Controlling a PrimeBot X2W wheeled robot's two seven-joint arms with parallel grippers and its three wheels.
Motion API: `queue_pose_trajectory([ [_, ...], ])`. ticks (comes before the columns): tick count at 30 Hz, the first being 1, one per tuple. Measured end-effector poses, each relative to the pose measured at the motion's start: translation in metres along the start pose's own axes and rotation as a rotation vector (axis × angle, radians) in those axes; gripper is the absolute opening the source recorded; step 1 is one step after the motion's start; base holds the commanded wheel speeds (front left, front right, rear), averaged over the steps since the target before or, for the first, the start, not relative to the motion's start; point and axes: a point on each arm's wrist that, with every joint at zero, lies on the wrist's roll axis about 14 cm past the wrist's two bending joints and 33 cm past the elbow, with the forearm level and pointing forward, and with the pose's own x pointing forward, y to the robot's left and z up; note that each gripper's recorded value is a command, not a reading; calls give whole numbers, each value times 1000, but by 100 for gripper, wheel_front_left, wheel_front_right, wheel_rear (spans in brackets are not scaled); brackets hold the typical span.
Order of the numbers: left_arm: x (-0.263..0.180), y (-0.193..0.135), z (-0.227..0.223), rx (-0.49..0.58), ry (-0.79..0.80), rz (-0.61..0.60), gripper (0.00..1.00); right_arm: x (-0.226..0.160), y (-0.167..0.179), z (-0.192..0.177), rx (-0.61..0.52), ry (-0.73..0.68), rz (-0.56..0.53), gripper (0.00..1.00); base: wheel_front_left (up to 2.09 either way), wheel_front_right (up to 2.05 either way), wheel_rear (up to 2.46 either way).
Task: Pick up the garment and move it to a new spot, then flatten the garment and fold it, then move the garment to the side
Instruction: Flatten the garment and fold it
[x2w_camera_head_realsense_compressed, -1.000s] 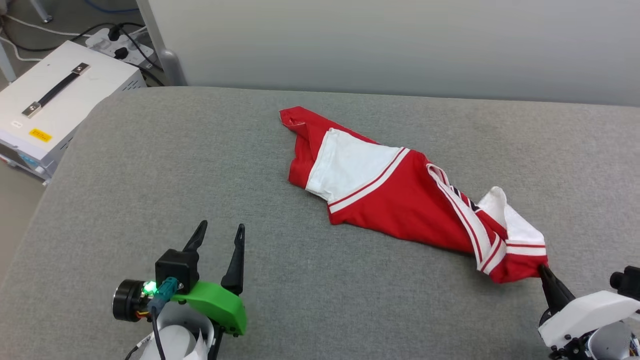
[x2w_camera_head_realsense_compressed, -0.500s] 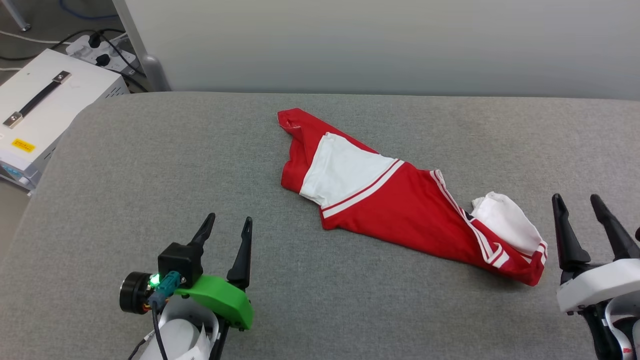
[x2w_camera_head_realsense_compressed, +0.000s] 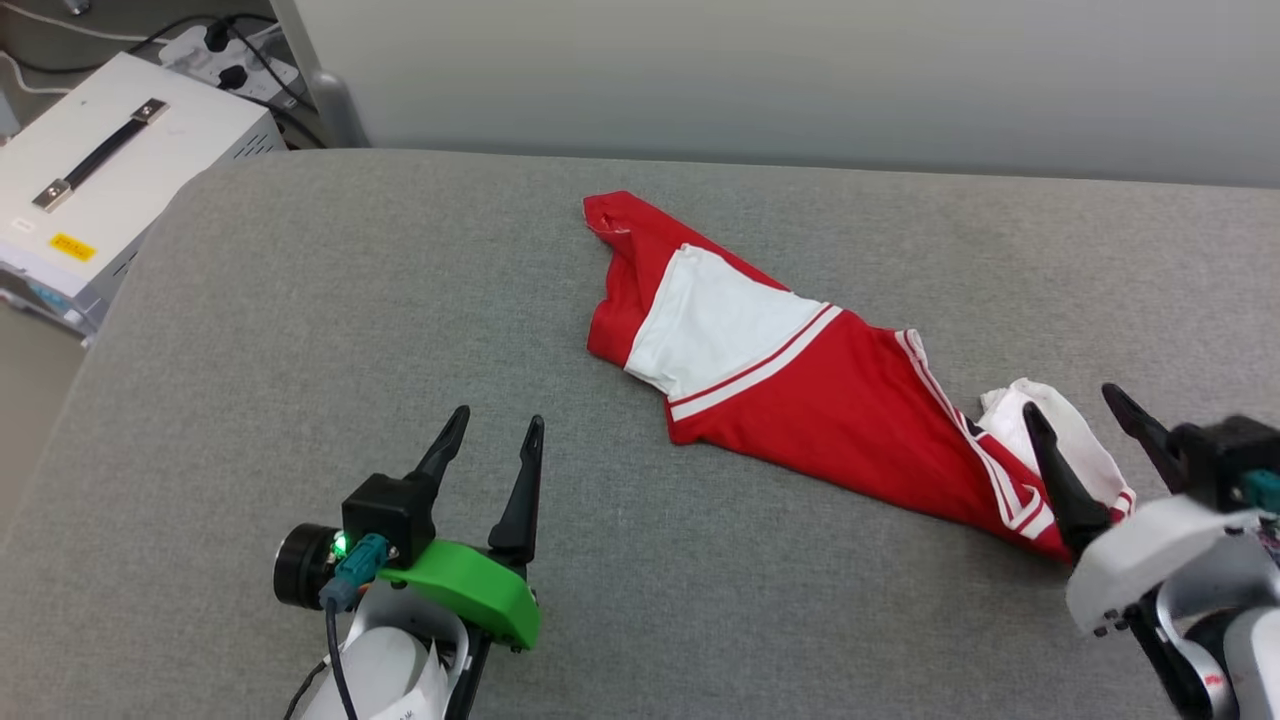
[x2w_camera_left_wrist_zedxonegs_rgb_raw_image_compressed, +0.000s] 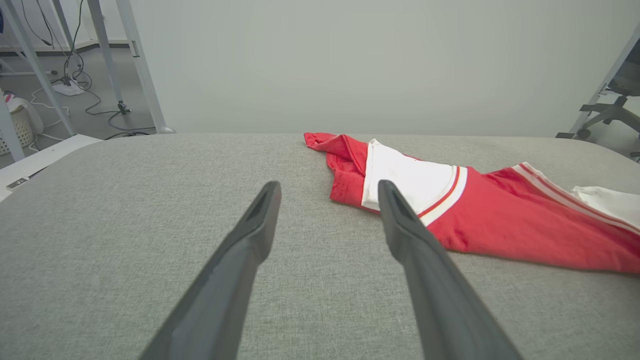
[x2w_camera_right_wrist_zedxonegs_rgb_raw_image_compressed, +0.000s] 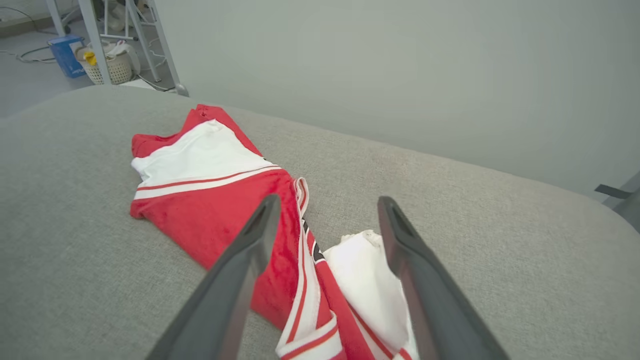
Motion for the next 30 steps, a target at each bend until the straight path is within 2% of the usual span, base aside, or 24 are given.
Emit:
queue_pose_trajectory([
  [6, 6, 7, -6, 0, 14, 23, 100, 43, 14, -25, -28, 302, 127, 100, 0, 0, 0],
  [10, 4, 14, -16, 5, 43, 39, 100, 67, 15, -43, -44, 484, 169, 100, 0, 0, 0],
  [17, -1, 35, -23, 1, 67, 112, 100, 105, 26, -71, -32, 656, 217, 100, 0, 0, 0],
  [24, -12, 55, -32, 6, 98, 179, 100, 123, 38, -107, -48, 761, 252, 100, 0, 0, 0],
  [26, -15, 58, -36, 15, 114, 188, 100, 125, 41, -115, -45, 776, 259, 0, 0, 0, 0],
  [30, -18, 61, -39, 34, 127, 196, 100, 129, 49, -120, -38, 758, 279, 0, 0, 0, 0],
])
